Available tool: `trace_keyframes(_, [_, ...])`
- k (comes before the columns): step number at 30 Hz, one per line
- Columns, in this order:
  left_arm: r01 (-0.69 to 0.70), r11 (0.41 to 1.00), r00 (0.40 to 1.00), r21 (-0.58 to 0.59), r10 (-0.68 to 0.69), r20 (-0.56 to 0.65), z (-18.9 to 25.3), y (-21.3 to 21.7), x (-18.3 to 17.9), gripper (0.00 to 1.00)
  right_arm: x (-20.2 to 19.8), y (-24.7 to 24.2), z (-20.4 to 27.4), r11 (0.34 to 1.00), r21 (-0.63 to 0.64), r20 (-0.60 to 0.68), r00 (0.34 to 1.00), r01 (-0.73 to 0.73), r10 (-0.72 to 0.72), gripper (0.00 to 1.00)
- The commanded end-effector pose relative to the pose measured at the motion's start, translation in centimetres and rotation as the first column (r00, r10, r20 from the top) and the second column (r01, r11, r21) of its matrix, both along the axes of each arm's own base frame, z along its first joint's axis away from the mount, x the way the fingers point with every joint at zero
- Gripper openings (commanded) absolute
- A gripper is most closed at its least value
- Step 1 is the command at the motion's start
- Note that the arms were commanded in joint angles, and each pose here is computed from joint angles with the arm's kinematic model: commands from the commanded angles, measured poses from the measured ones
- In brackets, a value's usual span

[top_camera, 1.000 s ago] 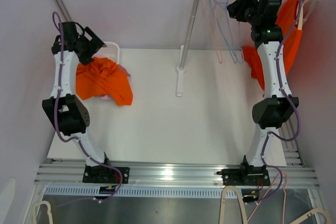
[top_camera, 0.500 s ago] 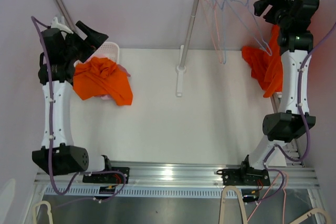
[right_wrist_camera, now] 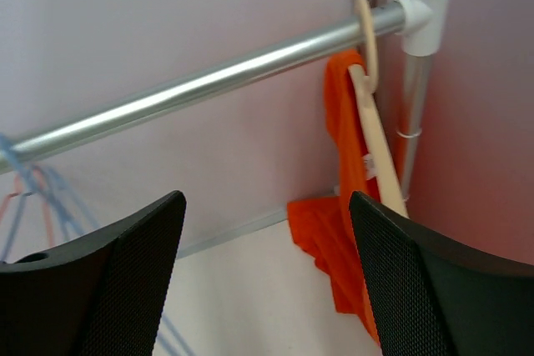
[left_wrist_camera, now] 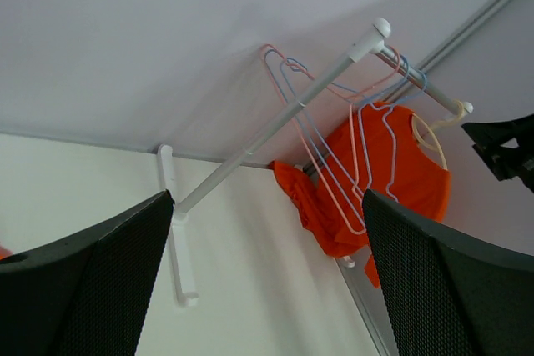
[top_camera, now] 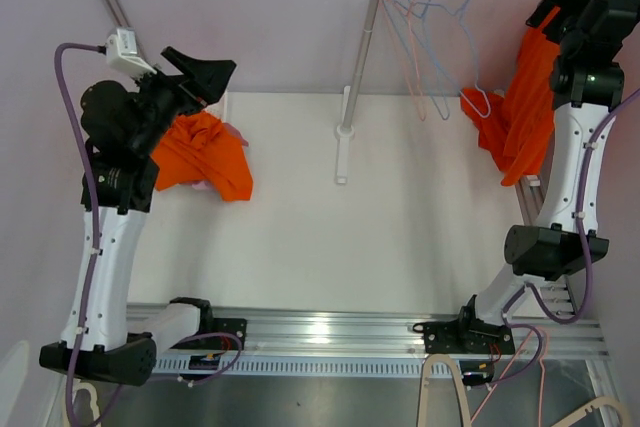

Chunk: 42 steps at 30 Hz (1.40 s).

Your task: Remove the t-shirt from the hanger

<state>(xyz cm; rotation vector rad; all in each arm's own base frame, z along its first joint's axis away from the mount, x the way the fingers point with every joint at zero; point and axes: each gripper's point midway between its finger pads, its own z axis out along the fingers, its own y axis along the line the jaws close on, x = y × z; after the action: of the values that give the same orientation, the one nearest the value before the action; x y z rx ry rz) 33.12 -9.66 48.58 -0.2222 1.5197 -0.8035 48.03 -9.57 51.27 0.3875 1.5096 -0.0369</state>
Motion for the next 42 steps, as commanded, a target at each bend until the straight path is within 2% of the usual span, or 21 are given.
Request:
trace_keyframes(1, [0.013,1.000,0.996,0.009,-0.014,0.092,1.4,-1.4,0.9,0.99,1.0,-2.7,-1.5,0.995,-0.043,-0.047,0.995,0.086,-0.088,0.83])
trace_keyframes(4, [0.044,0.999,0.996,0.011,-0.045,0.074,0.7,-2.9,1.9,1.00,1.7,-3.6,-1.2,0.991,-0.071,-0.050,0.991,0.117,-0.121,0.83])
trace_keyframes(9, [0.078,0.997,0.995,0.026,-0.079,0.054,0.4,-4.9,3.3,1.00,4.0,-5.3,-3.5,0.981,-0.117,-0.092,0.982,0.153,-0.164,0.83])
trace_keyframes(15, [0.103,0.993,0.990,0.050,-0.108,0.094,1.7,-7.1,4.3,1.00,5.1,-7.8,-3.9,0.957,-0.162,-0.084,0.963,0.241,-0.256,0.83])
trace_keyframes(25, [0.134,0.989,0.985,0.066,-0.141,0.101,2.4,-10.1,5.8,0.99,6.6,-11.3,-6.6,0.957,-0.127,-0.119,0.953,0.262,-0.277,0.76])
trace_keyframes(27, [0.143,0.987,0.985,0.070,-0.149,0.086,1.9,-10.5,6.1,1.00,6.9,-11.8,-6.9,0.965,-0.111,-0.119,0.960,0.239,-0.252,0.69])
trace_keyframes(28, [0.145,0.987,0.985,0.070,-0.150,0.083,1.8,-10.7,6.3,1.00,7.1,-11.9,-7.4,0.967,-0.105,-0.128,0.961,0.231,-0.244,0.59])
trace_keyframes(30, [0.146,0.987,0.985,0.071,-0.152,0.080,1.5,-10.9,6.6,0.99,7.3,-12.2,-7.5,0.970,-0.096,-0.127,0.963,0.225,-0.236,0.47])
trace_keyframes(32, [0.150,0.986,0.984,0.072,-0.156,0.082,1.5,-11.1,6.7,1.00,7.6,-12.0,-7.6,0.973,-0.091,-0.125,0.967,0.210,-0.221,0.42])
trace_keyframes(33, [0.150,0.986,0.984,0.076,-0.156,0.085,1.7,-11.1,6.7,1.00,7.6,-12.0,-7.5,0.974,-0.089,-0.123,0.969,0.206,-0.216,0.36])
trace_keyframes(34, [0.149,0.986,0.984,0.079,-0.156,0.086,1.7,-11.1,6.7,1.00,7.7,-11.9,-7.4,0.976,-0.083,-0.118,0.970,0.203,-0.212,0.18])
trace_keyframes(35, [0.142,0.987,0.985,0.081,-0.149,0.089,1.8,-11.0,6.7,1.00,7.7,-11.8,-7.2,0.976,-0.080,-0.111,0.971,0.204,-0.212,0.06])
trace_keyframes(36, [0.138,0.987,0.985,0.083,-0.146,0.096,2.1,-10.8,6.5,0.99,7.7,-11.7,-7.0,0.976,-0.074,-0.106,0.972,0.203,-0.210,0.00])
trace_keyframes(42, [0.108,0.988,0.985,0.108,-0.121,0.121,2.6,-10.1,6.0,1.00,7.1,-10.3,-3.7,0.980,-0.074,-0.021,0.983,0.183,-0.185,0.00])
